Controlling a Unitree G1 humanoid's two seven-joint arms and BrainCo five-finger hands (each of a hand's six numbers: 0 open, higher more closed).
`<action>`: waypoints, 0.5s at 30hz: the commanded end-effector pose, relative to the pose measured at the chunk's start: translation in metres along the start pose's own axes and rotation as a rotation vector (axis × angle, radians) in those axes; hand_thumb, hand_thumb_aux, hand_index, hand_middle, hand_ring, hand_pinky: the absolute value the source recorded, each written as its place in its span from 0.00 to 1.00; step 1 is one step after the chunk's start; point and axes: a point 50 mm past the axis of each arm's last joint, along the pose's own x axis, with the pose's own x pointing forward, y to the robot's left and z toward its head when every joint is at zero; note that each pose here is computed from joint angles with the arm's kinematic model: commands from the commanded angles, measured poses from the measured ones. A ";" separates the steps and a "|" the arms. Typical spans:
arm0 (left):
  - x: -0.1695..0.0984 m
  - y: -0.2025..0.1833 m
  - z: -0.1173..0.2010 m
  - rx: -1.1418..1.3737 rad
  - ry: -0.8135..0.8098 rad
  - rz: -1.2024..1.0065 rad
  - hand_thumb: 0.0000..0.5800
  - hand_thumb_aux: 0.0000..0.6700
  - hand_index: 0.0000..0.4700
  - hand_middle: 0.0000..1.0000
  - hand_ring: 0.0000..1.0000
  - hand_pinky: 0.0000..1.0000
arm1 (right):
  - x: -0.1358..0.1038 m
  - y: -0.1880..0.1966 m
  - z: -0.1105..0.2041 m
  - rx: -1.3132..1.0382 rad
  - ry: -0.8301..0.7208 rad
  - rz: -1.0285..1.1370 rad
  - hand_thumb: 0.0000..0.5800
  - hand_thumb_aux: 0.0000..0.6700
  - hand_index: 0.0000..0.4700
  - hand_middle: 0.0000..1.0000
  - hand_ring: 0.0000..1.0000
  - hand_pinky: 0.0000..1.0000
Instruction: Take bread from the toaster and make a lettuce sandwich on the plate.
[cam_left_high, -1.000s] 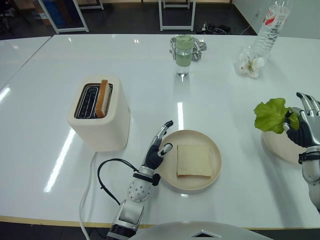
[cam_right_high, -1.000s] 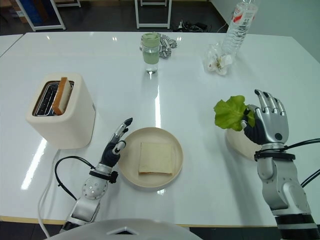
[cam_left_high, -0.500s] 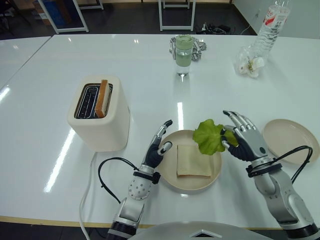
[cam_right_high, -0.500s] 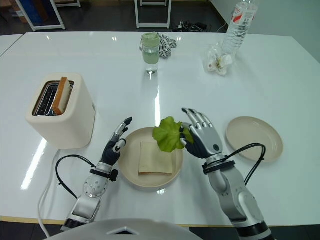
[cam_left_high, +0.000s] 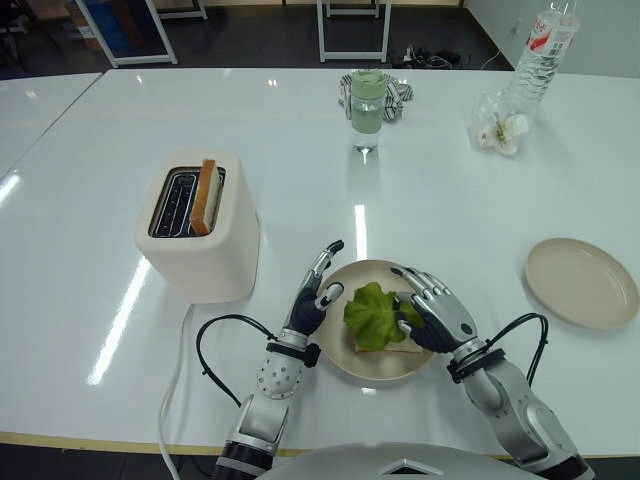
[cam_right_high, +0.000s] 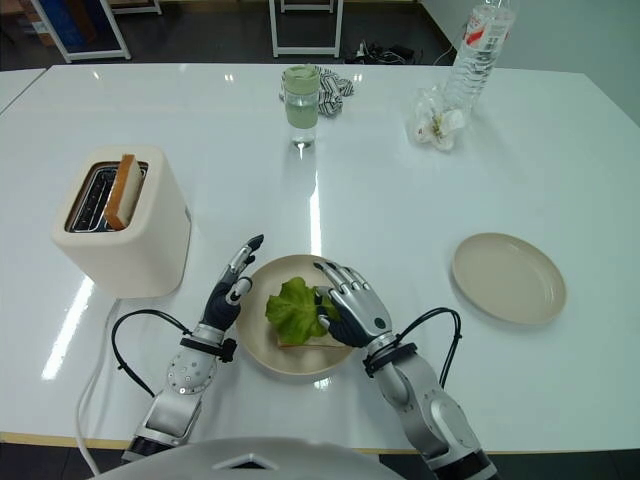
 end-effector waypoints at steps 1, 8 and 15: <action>-0.001 -0.002 -0.002 0.001 0.015 -0.005 0.00 0.00 0.00 0.00 0.00 0.00 | 0.002 0.001 -0.005 -0.024 0.006 0.015 1.00 1.00 1.00 0.00 0.00 0.00; -0.001 -0.002 -0.002 0.003 0.017 -0.010 0.00 0.00 0.00 0.00 0.00 0.00 | 0.002 0.003 -0.008 -0.042 0.015 0.027 1.00 1.00 1.00 0.00 0.00 0.00; 0.000 -0.001 -0.002 0.007 0.017 -0.012 0.00 0.00 0.00 0.00 0.00 0.00 | 0.001 0.003 -0.008 -0.054 0.010 0.038 1.00 1.00 1.00 0.00 0.00 0.00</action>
